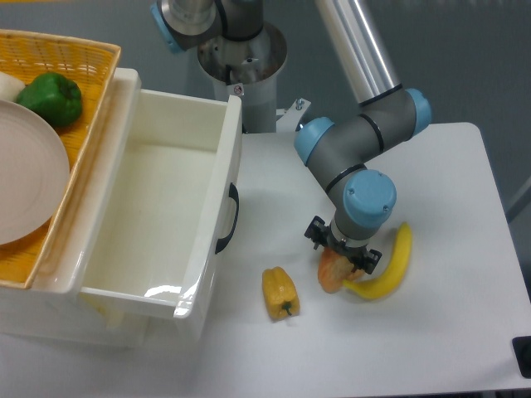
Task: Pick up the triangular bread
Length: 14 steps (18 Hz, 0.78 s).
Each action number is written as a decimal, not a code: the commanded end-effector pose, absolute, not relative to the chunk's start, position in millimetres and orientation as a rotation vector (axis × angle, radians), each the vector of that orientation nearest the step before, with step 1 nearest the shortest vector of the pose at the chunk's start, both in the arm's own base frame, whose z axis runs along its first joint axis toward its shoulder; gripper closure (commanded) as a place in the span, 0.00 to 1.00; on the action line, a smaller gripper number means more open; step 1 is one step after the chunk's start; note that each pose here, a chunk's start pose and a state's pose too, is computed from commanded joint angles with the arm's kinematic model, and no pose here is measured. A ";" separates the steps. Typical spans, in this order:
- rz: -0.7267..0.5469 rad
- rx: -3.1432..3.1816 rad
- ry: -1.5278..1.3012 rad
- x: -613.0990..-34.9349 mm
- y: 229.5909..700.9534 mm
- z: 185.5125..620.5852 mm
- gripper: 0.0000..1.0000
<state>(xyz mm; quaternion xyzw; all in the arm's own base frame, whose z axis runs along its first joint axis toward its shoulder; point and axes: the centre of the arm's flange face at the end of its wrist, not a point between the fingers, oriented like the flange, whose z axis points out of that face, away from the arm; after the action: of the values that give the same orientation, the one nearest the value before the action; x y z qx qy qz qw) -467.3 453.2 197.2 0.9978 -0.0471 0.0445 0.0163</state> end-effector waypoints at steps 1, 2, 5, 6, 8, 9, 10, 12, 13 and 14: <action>0.140 3.102 -0.146 -468.1 452.5 196.2 0.36; 0.134 3.104 -0.147 -468.9 453.0 198.4 0.43; 0.123 3.111 -0.137 -473.3 453.6 203.3 0.78; 0.123 3.111 -0.133 -474.0 452.9 203.3 0.92; 0.110 3.119 -0.128 -479.5 453.0 210.1 1.00; 0.101 3.124 -0.126 -482.0 453.6 214.3 1.00; 0.091 3.128 -0.124 -484.5 453.9 218.4 1.00; 0.086 3.127 -0.126 -486.1 454.5 228.8 1.00; 0.088 3.126 -0.131 -486.8 456.2 238.7 1.00; 0.096 3.124 -0.136 -486.3 456.0 249.4 1.00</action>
<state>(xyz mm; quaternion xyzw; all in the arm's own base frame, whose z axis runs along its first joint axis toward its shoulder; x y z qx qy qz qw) -486.3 456.0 249.4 0.9986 -0.0434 0.0306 0.0064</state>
